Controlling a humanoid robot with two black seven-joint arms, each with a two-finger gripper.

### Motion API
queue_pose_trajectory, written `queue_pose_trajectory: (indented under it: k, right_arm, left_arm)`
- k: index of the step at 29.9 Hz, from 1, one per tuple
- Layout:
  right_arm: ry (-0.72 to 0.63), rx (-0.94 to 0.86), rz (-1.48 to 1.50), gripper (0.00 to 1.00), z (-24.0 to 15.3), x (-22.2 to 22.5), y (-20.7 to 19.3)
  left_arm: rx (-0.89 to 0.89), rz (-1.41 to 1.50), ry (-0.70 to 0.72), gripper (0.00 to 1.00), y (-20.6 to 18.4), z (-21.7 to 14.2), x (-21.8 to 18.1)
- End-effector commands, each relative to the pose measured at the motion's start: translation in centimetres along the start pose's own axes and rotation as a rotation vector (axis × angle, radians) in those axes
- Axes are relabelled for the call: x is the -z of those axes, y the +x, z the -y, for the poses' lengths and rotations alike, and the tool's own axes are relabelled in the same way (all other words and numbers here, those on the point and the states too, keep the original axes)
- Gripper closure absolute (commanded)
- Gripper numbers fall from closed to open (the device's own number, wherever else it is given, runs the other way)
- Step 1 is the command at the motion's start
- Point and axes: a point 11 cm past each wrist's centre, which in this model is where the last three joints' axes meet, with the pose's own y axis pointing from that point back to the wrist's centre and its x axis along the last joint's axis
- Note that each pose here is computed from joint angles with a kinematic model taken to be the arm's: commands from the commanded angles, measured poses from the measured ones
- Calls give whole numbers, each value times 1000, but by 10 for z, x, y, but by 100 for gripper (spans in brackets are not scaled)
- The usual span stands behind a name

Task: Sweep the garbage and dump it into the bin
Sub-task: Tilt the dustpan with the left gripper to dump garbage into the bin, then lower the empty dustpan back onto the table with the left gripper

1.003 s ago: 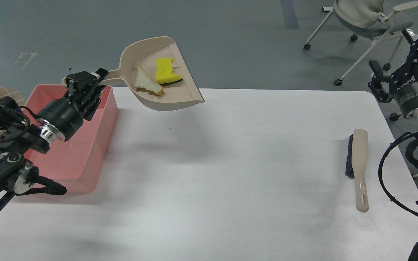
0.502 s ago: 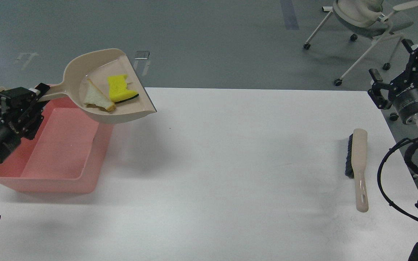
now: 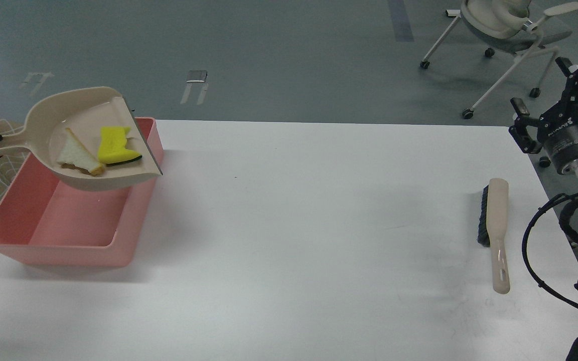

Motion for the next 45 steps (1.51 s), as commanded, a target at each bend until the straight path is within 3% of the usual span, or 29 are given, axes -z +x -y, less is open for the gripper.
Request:
queue_pose_trajectory:
  k: [1, 7, 16, 28, 36, 40, 45]
  right_arm:
    - [0, -1, -1, 0, -1, 0, 0]
    - [5, 1, -2, 0, -1, 1, 0]
    - [17, -5, 10, 0, -1, 4, 2]
    - [26, -9, -7, 0, -3, 12, 7]
    - [24, -11, -5, 0, -3, 12, 8]
    - [27, -12, -4, 0, -3, 13, 8]
    - [69, -47, 34, 0, -7, 22, 20]
  left_arm:
    - [-21, 23, 49, 85, 25, -8, 5]
    - [-12, 111, 96, 85, 49, -10, -12]
    - [54, 315, 156, 85, 53, -1, -36]
    - [136, 684, 174, 85, 59, 21, -120]
    - [177, 757, 134, 85, 48, 30, -154]
    - [153, 625, -13, 85, 36, 33, -172]
    - [168, 514, -64, 85, 19, 37, -163]
